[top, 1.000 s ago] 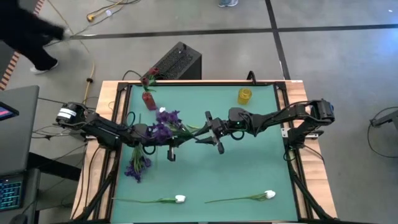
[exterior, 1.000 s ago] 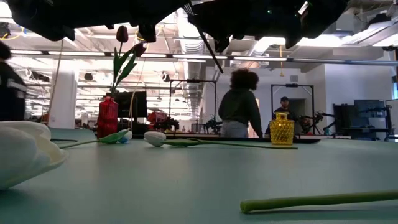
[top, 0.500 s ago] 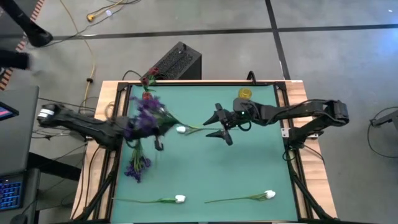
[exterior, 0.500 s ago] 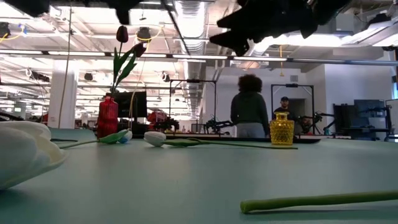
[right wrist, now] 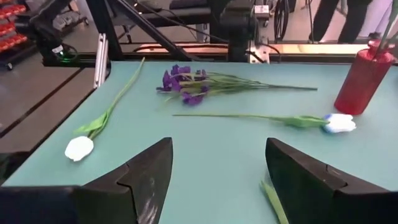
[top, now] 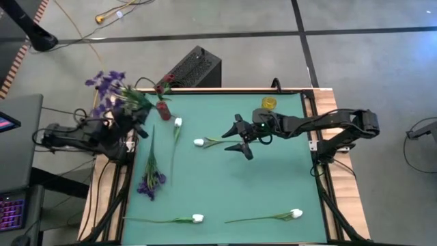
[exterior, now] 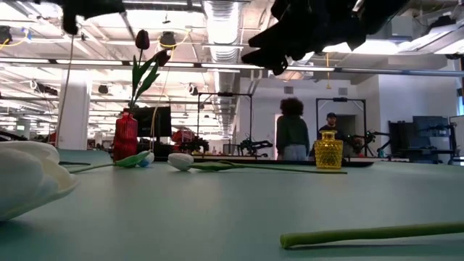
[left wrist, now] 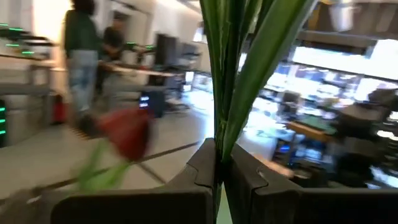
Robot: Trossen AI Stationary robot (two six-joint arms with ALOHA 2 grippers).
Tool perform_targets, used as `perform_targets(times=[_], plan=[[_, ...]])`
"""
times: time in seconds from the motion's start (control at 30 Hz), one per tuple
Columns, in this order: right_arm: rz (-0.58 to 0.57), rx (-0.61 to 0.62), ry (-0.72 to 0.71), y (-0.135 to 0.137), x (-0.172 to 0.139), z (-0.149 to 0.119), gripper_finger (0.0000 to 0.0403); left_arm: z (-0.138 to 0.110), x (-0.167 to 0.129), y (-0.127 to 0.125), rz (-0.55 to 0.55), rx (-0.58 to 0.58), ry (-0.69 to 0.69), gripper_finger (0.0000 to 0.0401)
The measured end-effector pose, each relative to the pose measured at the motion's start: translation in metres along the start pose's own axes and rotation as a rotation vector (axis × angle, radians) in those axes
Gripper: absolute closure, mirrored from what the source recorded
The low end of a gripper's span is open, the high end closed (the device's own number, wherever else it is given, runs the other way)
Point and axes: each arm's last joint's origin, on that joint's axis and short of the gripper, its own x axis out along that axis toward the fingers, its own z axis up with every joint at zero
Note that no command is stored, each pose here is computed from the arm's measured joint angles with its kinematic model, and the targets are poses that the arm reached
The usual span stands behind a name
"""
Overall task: Sort flowers into vase by color
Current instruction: Put the top violet flowers into the red vase
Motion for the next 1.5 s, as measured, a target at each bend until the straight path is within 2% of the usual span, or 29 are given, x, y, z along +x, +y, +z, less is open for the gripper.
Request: perform_targets(times=[0.17,0.3,0.6,0.77,0.87,1.0,1.13,1.33,1.5], plan=[[-0.002,-0.031,-0.019,0.0,0.0,0.002,0.012,0.001,-0.009,0.015,0.153,0.037,0.011,0.0401],[-0.002,-0.035,-0.028,0.0,0.0,0.003,0.012,0.003,-0.012,0.02,0.213,0.069,0.053,0.0401],[-0.003,-0.036,-0.049,0.0,0.0,0.005,0.012,0.006,-0.012,0.026,0.381,0.148,0.042,0.0401],[-0.003,-0.019,-0.067,0.0,0.0,0.007,0.012,0.004,-0.001,0.024,0.4,0.206,0.051,0.0401],[-0.003,0.003,-0.072,0.0,0.0,0.007,0.012,0.002,0.008,0.027,0.45,0.252,0.07,0.0401],[-0.001,0.03,-0.072,0.0,0.0,0.007,0.012,0.0,0.017,0.032,0.408,0.232,0.083,0.0401],[-0.001,0.036,-0.07,0.0,0.0,0.007,0.012,0.0,0.024,0.04,0.438,0.236,0.091,0.0401],[0.0,0.058,-0.069,0.0,0.0,0.007,0.012,0.002,0.03,0.052,0.397,0.197,0.102,0.0401],[0.0,0.063,-0.07,0.0,0.0,0.007,0.012,-0.004,0.04,0.061,0.404,0.198,0.168,0.0401]])
